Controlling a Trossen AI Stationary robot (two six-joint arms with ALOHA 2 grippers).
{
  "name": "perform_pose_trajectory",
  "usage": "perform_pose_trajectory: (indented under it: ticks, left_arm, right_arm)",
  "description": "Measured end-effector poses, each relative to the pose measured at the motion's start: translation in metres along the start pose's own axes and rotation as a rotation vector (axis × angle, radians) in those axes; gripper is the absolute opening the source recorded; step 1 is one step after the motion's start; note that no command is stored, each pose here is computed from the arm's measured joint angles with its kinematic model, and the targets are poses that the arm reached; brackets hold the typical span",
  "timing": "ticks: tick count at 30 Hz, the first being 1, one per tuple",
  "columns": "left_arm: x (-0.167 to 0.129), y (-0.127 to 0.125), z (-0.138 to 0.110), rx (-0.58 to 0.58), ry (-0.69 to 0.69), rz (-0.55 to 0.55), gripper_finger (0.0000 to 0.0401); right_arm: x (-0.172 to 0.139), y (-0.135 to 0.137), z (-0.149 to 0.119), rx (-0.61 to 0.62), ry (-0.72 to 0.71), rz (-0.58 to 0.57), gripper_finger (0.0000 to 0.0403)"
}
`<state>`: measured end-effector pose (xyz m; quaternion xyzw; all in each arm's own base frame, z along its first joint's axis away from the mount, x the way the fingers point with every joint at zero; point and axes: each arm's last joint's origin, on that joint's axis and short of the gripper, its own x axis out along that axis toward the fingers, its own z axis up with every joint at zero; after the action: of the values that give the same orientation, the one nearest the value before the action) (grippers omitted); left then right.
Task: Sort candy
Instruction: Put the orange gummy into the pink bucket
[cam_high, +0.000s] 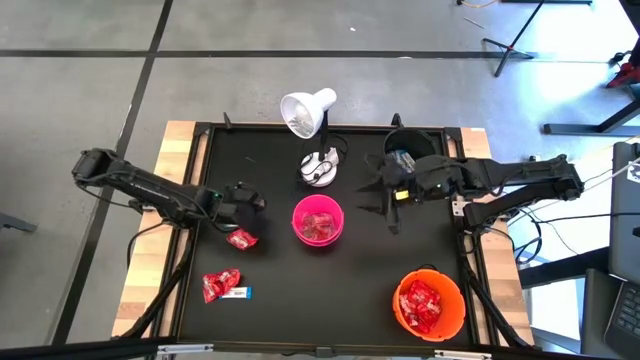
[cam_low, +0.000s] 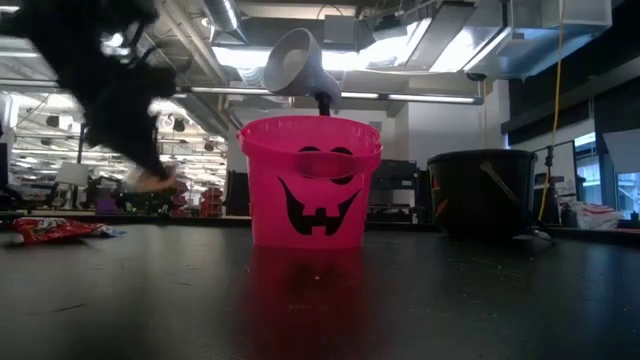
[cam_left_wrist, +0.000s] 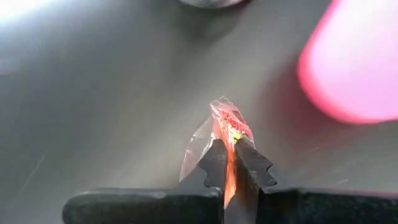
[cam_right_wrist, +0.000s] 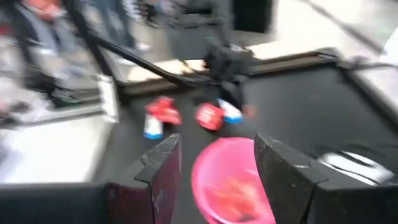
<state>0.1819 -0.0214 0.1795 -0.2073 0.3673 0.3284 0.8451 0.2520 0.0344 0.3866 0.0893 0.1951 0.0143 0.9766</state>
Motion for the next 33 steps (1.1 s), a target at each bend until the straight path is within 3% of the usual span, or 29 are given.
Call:
perform_pose_trajectory:
  ticks: [5, 12, 20, 24, 28, 33]
  left_arm:
    - [-0.021, -0.032, 0.034, 0.082, -0.194, -0.207, 0.0001]
    - [-0.043, -0.063, 0.052, 0.126, -0.467, -0.453, 0.0000]
    - [-0.036, -0.086, 0.047, 0.131, -0.536, -0.544, 0.0000]
    - [-0.029, -0.097, 0.046, 0.153, -0.570, -0.597, 0.0000]
    - [-0.015, -0.101, 0.043, 0.117, -0.538, -0.572, 0.0000]
    - [0.004, -0.102, 0.041, 0.097, -0.491, -0.535, 0.0000]
  right_arm:
    - [-0.001, 0.012, 0.003, -0.022, -0.014, 0.184, 0.0198]
    - [-0.004, 0.032, -0.002, -0.058, -0.027, 0.158, 0.0198]
    - [-0.011, 0.054, -0.005, -0.094, -0.081, 0.110, 0.0198]
    - [-0.016, 0.066, -0.006, -0.190, -0.125, 0.072, 0.0198]
    - [-0.017, 0.067, -0.009, -0.202, -0.129, -0.021, 0.0198]
    - [-0.012, 0.066, -0.016, -0.200, -0.113, -0.038, 0.0198]
